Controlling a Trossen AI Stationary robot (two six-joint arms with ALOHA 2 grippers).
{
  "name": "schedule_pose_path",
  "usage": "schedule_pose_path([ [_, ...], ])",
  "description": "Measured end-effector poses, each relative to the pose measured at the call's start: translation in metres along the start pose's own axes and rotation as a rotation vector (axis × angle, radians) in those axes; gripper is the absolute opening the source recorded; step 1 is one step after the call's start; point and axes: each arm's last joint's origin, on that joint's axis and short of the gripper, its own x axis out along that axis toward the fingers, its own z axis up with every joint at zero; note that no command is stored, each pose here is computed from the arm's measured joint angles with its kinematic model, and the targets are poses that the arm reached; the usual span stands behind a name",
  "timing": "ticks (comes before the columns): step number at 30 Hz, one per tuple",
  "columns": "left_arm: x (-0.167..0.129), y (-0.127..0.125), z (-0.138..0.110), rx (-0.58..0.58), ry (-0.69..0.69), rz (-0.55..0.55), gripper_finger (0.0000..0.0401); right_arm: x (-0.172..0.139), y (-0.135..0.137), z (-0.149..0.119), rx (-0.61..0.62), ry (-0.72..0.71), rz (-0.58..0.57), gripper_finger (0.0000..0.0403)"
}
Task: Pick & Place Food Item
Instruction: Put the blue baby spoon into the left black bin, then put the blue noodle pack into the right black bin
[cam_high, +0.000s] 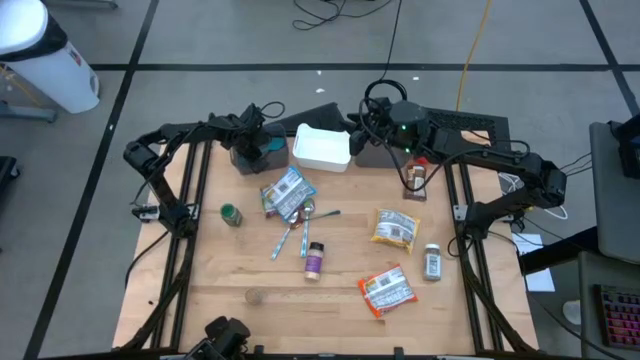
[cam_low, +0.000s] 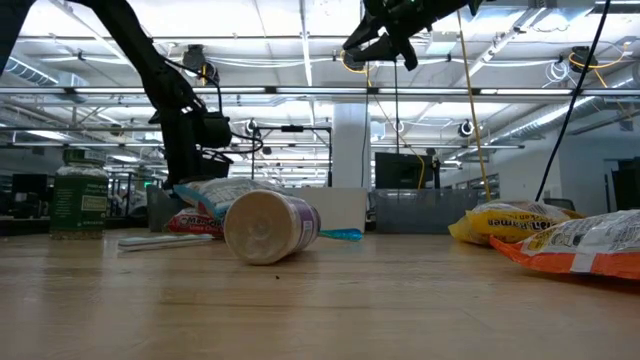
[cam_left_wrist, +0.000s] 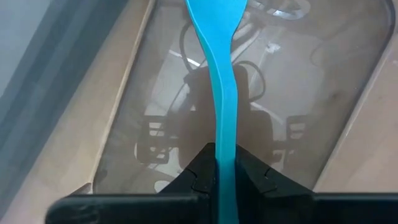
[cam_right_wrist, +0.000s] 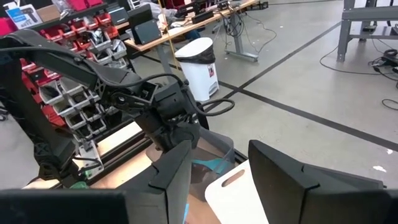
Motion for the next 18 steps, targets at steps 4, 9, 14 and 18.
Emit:
schedule_pose_path([
  [4,0.0,0.0,0.0,-0.001,0.0,0.006,0.0038,0.003,-0.003,-0.012,0.022,0.027,-0.009,0.0152],
  [9,0.0,0.001,0.0,-0.009,0.005,0.028,0.0089,0.005,-0.007,-0.026,0.091,0.055,-0.018,0.0151],
  [14,0.0,0.002,0.0,-0.017,0.013,0.055,0.0137,0.007,-0.009,-0.033,0.124,0.029,-0.007,0.0151],
  [18,-0.005,0.003,0.002,-0.029,0.037,0.059,0.0168,0.008,-0.01,-0.033,0.132,-0.002,0.005,0.0149],
])
